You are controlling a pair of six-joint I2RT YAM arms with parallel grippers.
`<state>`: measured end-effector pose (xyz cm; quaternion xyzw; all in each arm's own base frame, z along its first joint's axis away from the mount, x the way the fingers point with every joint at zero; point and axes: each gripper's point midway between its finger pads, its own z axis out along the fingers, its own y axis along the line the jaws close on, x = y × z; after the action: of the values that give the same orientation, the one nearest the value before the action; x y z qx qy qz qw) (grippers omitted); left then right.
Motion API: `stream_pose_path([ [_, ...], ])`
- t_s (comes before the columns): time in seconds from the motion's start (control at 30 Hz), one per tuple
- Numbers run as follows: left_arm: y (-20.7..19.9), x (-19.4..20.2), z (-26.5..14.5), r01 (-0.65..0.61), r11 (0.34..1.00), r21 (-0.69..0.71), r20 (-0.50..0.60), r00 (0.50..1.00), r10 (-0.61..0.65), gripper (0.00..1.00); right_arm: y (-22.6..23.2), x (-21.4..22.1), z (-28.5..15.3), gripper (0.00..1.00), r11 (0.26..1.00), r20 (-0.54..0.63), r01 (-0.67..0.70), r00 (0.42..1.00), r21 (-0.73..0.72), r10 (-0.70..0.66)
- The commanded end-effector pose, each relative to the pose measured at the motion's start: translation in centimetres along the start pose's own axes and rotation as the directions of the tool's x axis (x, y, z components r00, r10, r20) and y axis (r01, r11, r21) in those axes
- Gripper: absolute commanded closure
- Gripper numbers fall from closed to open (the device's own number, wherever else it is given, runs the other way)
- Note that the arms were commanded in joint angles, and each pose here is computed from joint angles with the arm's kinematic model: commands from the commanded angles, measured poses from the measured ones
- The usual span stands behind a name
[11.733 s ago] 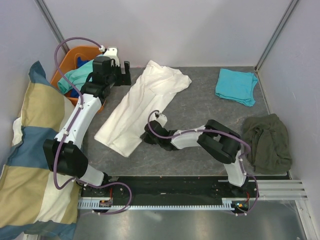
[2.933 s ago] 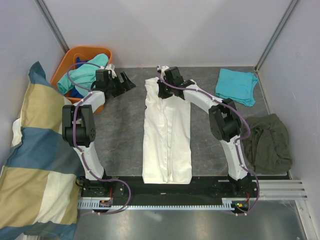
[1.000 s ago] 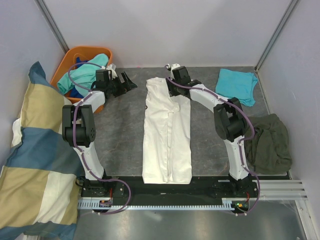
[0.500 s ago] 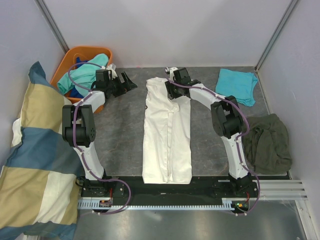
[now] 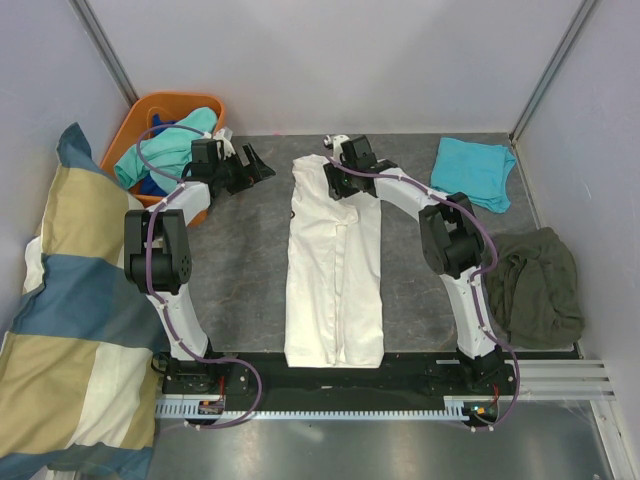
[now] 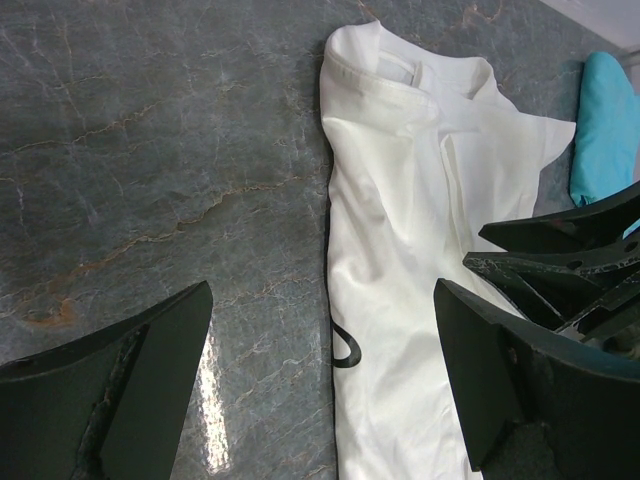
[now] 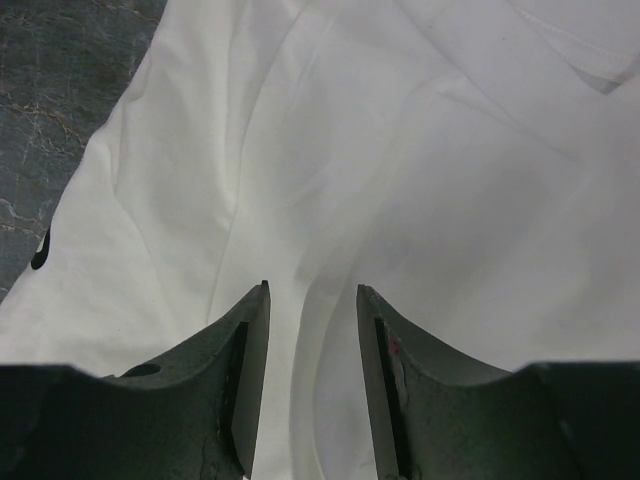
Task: Fold and stack the t-shirts
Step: Fold the tshirt
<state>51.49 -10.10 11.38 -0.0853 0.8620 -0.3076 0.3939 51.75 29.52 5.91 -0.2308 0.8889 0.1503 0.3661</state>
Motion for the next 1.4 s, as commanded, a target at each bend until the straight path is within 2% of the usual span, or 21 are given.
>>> stream_pose_path([
  [0.0, -1.2, -1.0, -0.2, -0.011, 0.999, 0.037, 0.023, 1.000, 0.010, 0.00, 0.4, -1.1, 0.2, 0.52, 1.000, 0.023, 0.022, 0.999, -0.013, -0.021],
  [0.5, -1.2, -1.0, -0.1, -0.013, 0.999, 0.037, 0.024, 1.000, 0.013, 0.00, -0.7, 0.4, 1.2, 0.53, 0.998, -0.018, 0.043, 0.999, 0.034, -0.043],
  [0.6, -1.1, -0.9, -0.1, -0.010, 0.999, 0.035, 0.022, 1.000, 0.010, 0.00, -0.8, 0.5, 1.1, 0.76, 0.998, -0.020, 0.043, 0.999, 0.041, -0.043],
  [0.63, -1.1, -0.8, -0.1, -0.011, 0.999, 0.035, 0.020, 1.000, 0.011, 0.00, -0.8, 0.4, 1.0, 0.86, 0.998, -0.015, 0.042, 0.999, 0.044, -0.042],
  [0.7, -1.2, -0.9, -0.1, -0.010, 0.999, 0.037, 0.021, 1.000, 0.010, 0.00, -1.1, 0.2, 0.8, 0.92, 0.997, -0.005, 0.040, 0.999, 0.061, -0.040],
  [0.83, -1.2, -0.9, -0.1, -0.011, 0.999, 0.039, 0.020, 1.000, 0.010, 0.00, -1.4, -1.1, -0.8, 0.94, 0.995, 0.052, 0.027, 0.998, 0.096, -0.032],
  [1.1, -1.4, -1.0, -0.2, -0.011, 0.999, 0.045, 0.022, 1.000, 0.010, 0.00, -3.1, -2.6, -4.5, 0.93, 0.962, 0.159, -0.147, 0.981, 0.228, 0.113],
  [1.23, -1.3, -0.8, -0.2, -0.008, 0.999, 0.046, 0.018, 1.000, 0.008, 0.00, -4.1, -1.7, -5.5, 0.93, 0.932, 0.187, -0.221, 0.967, 0.289, 0.171],
  [1.37, -1.4, -0.8, -0.1, -0.007, 0.999, 0.050, 0.015, 1.000, 0.006, 0.00, -4.5, -1.2, -5.9, 0.86, 0.913, 0.193, -0.256, 0.960, 0.318, 0.203],
])
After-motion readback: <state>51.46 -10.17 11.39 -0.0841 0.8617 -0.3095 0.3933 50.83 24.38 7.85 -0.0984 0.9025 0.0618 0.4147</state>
